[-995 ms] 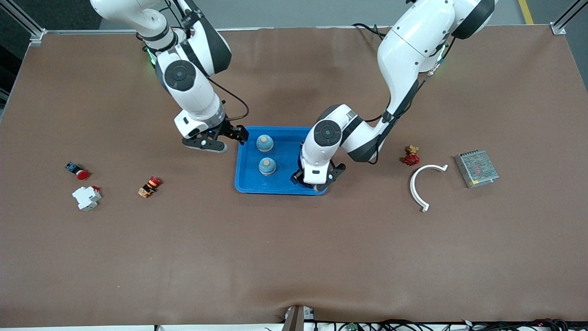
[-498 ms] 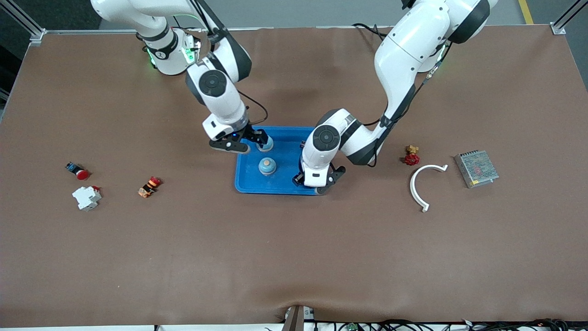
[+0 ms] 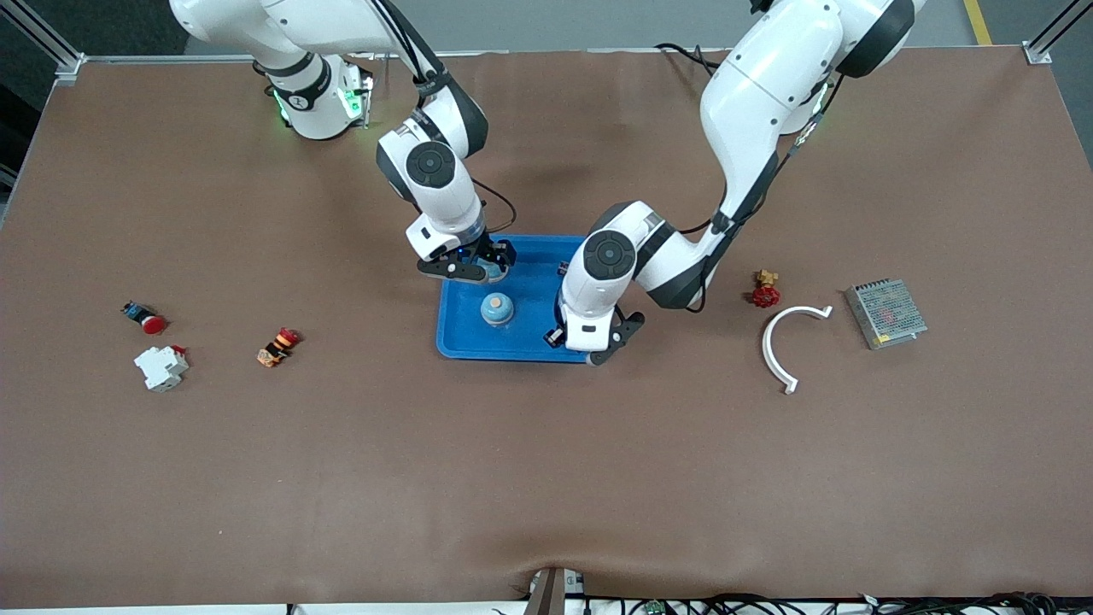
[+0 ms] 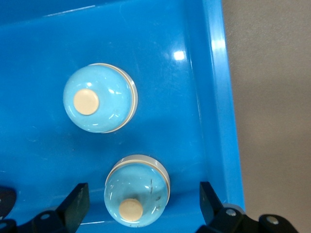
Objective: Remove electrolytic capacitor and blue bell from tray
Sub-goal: 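Grasp and lift the capacitor with the left gripper while the right lifts a bell, then set the capacitor beside the white arc while the right gripper carries the bell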
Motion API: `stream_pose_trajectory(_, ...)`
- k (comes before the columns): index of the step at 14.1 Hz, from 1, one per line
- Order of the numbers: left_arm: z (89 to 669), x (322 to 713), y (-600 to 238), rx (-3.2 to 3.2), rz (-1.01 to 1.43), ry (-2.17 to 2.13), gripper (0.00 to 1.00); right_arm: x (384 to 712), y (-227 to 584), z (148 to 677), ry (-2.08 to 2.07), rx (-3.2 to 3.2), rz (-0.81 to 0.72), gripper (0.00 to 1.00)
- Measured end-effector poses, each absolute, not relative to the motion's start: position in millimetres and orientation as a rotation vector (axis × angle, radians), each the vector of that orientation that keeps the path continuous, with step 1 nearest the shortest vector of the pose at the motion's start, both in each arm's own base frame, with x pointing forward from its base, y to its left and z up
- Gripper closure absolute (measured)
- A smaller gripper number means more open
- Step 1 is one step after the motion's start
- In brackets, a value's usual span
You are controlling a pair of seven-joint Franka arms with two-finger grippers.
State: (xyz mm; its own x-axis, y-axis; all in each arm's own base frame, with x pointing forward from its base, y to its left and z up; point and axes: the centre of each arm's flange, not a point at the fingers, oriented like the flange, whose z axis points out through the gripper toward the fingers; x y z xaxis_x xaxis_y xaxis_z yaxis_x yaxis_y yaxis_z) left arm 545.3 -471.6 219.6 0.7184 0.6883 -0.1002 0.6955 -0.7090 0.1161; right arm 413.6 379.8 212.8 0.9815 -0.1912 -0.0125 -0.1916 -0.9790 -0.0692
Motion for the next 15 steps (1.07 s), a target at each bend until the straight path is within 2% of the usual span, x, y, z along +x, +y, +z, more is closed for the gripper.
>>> stream_pose_trajectory(4, 312.5, 569.4, -433.0, 2.803, -0.027, 1.184, 0.67, 412.7, 382.2, 202.3, 0.291, -3.048, -0.010, 0.00)
stream_pose_trajectory(7, 344.4, 581.7, -373.4, 2.930, -0.072, 1.148, 0.67, 407.9, 386.0, 185.5, 0.288, -3.047, -0.017, 0.00)
stream_pose_trajectory(9, 330.9, 585.4, -330.4, 2.995, -0.129, 1.119, 0.67, 402.2, 390.7, 178.9, 0.287, -3.050, -0.013, 0.00)
stream_pose_trajectory(13, 268.8, 582.0, -269.9, 3.034, -0.256, 1.171, 0.67, 399.2, 393.9, 177.8, 0.285, -3.051, -0.011, 0.00)
stream_pose_trajectory(14, 252.1, 582.1, -261.9, 3.026, -0.265, 1.184, 0.67, 398.7, 394.5, 177.9, 0.285, -3.051, -0.011, 0.09)
stream_pose_trajectory(15, 236.0, 581.9, -257.1, 3.024, -0.260, 1.185, 0.67, 398.6, 394.7, 177.9, 0.285, -3.051, -0.011, 0.09)
